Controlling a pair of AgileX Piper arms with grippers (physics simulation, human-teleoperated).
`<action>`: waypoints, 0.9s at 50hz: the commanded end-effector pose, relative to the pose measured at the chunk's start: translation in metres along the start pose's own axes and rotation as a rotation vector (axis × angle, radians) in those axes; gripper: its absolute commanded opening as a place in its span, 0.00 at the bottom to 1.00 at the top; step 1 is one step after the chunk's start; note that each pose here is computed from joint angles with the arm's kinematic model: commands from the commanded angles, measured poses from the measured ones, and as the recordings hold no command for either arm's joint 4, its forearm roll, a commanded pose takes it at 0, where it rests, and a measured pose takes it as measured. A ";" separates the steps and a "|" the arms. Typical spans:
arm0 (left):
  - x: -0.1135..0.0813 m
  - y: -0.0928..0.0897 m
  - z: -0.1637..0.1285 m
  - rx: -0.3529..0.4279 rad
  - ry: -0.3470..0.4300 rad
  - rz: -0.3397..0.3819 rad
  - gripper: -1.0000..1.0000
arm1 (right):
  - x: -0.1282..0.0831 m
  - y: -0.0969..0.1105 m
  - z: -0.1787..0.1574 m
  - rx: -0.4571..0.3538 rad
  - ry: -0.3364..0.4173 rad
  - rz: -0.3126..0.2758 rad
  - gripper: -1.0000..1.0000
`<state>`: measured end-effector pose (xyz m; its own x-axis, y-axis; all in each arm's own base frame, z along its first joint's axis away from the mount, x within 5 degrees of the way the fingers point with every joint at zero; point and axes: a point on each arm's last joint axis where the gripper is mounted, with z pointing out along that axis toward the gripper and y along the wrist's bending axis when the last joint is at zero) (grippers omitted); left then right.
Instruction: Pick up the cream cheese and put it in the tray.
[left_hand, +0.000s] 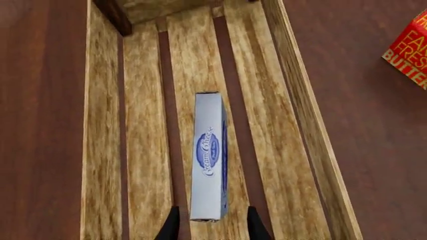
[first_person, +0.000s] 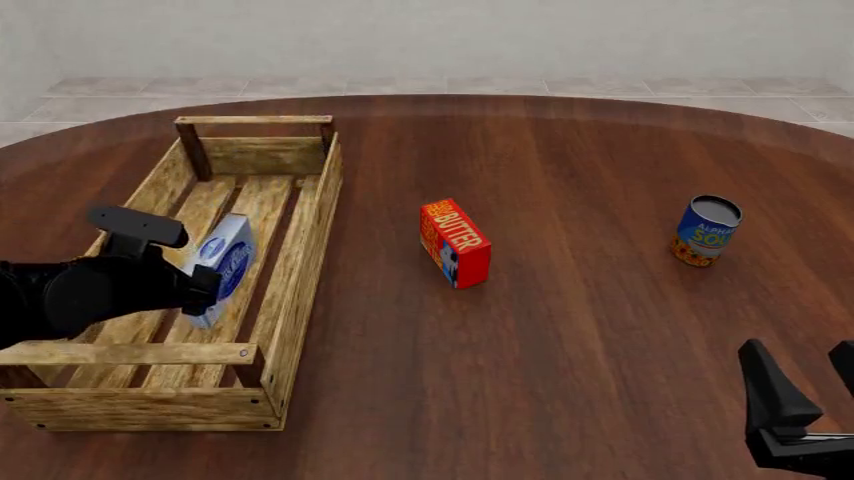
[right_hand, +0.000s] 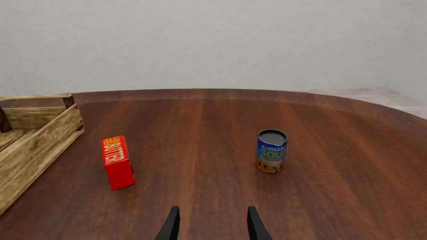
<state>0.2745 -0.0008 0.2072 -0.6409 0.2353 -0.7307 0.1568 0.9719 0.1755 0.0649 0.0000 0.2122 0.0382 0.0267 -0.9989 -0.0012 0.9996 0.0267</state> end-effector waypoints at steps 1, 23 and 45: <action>-0.009 0.002 -0.010 -0.006 -0.025 0.008 1.00 | 0.000 0.000 0.000 0.000 0.000 0.001 1.00; -0.028 0.001 -0.037 0.000 -0.075 0.020 1.00 | 0.000 0.000 0.000 0.000 0.002 0.001 1.00; -0.048 -0.010 -0.101 0.029 -0.201 0.026 1.00 | 0.000 0.000 0.000 0.001 0.000 0.000 1.00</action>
<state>0.2446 -0.0162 0.2863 -0.5167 0.2563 -0.8169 0.1852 0.9650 0.1856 0.0650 0.0000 0.2121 0.0374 0.0270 -0.9989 -0.0008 0.9996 0.0270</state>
